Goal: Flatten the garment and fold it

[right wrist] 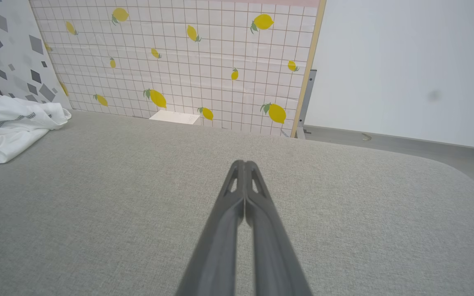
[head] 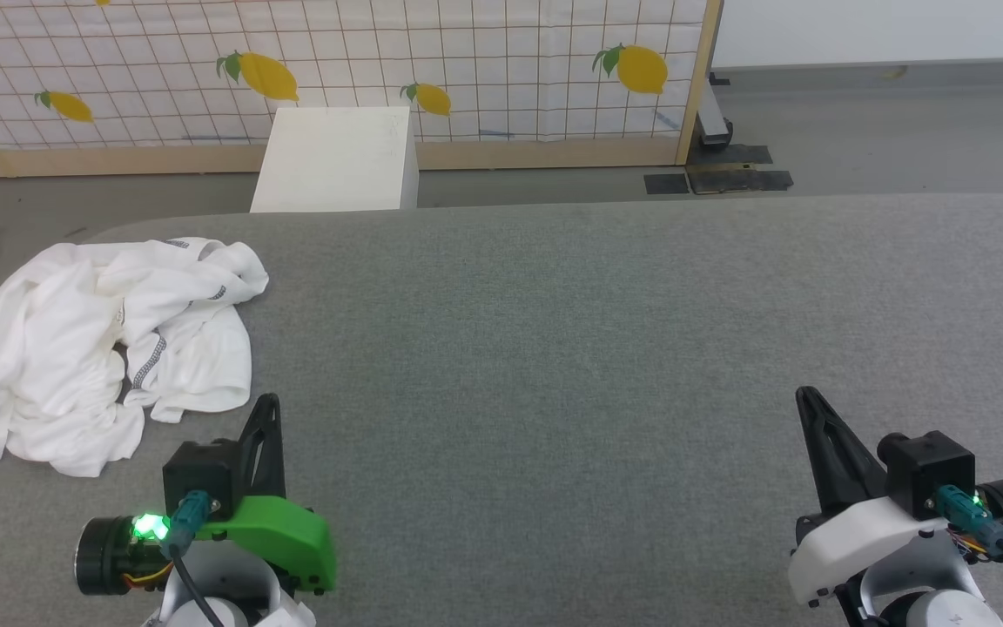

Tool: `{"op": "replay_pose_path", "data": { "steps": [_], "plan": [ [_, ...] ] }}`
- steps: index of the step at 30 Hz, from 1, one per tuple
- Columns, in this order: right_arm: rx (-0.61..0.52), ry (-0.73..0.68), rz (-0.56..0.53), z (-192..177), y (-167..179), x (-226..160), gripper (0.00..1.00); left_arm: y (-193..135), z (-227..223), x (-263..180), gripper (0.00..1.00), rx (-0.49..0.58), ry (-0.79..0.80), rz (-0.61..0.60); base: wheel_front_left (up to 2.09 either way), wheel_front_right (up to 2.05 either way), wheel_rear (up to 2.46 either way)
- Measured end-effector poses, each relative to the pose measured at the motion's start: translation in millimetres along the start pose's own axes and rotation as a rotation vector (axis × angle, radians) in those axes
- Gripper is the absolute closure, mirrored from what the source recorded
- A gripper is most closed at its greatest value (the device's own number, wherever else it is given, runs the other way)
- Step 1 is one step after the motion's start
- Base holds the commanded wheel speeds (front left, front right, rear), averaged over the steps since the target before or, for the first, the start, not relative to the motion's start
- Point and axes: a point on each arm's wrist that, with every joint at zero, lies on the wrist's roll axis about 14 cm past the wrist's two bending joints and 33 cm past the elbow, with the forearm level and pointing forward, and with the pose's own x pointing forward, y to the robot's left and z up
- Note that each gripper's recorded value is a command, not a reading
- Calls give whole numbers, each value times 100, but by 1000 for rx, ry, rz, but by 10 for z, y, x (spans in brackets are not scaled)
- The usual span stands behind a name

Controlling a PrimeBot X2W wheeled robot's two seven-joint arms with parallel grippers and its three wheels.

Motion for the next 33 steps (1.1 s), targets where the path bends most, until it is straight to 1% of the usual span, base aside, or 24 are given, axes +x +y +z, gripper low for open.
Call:
{"op": "replay_pose_path", "data": {
  "steps": [33],
  "plan": [
    [0, 0, 0, 0, 0, 0, 100, 0, 0, 0, 100, 0, 0, 0, 0, 0, 0]
  ]
}}
